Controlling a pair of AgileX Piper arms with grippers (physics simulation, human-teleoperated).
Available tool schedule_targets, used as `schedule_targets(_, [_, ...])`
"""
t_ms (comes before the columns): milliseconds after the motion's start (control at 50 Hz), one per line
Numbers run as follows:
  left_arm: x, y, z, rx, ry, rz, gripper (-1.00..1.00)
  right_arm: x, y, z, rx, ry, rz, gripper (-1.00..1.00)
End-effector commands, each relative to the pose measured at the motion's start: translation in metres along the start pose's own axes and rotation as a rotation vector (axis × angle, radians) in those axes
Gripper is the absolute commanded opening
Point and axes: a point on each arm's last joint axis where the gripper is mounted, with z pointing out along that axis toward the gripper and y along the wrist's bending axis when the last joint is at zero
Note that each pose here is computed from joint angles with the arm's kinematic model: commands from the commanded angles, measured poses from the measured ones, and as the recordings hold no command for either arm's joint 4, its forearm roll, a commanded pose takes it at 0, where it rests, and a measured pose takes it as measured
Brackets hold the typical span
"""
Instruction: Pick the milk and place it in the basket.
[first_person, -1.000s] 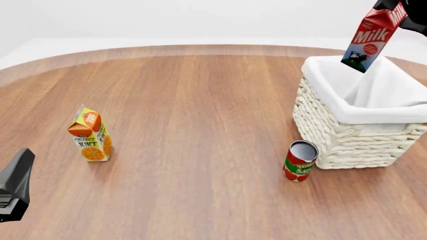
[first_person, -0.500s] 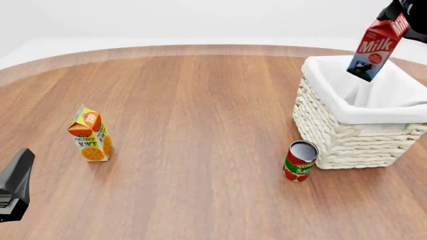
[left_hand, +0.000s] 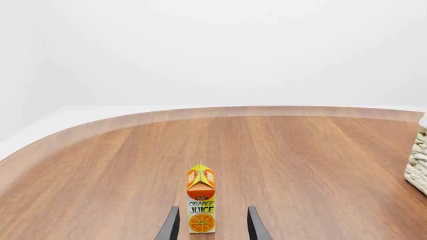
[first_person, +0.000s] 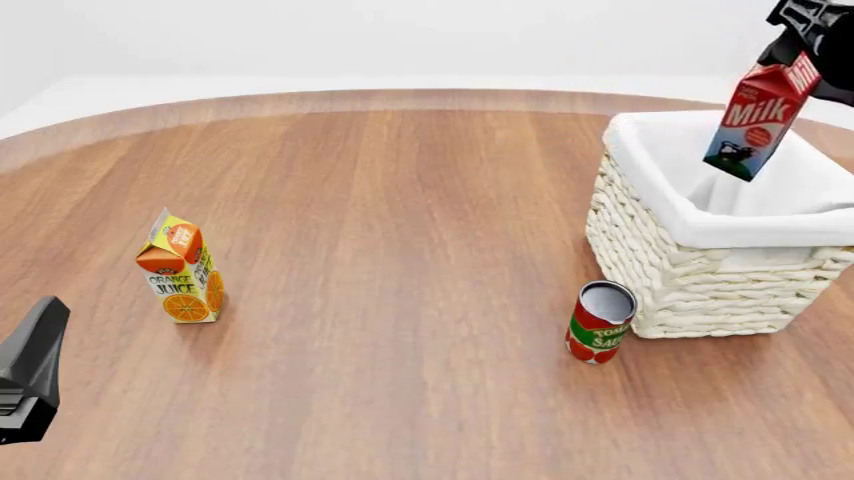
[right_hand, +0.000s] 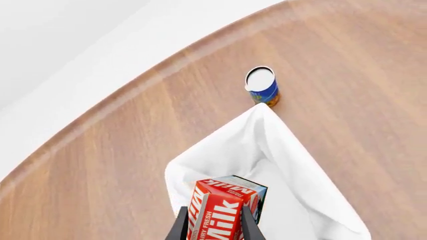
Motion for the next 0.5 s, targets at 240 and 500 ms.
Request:
schedule_targets(240, [0.0,0.0,0.0,0.0,0.0,0.0,1.0,0.0,-0.011,0.013,0.02,-0.015,0.005,-1.0])
schedule_targets(500, [0.0,0.0,0.0,0.0,0.0,0.0,1.0,0.006,-0.013,0.03,0.024,0.004,0.006,-1.0])
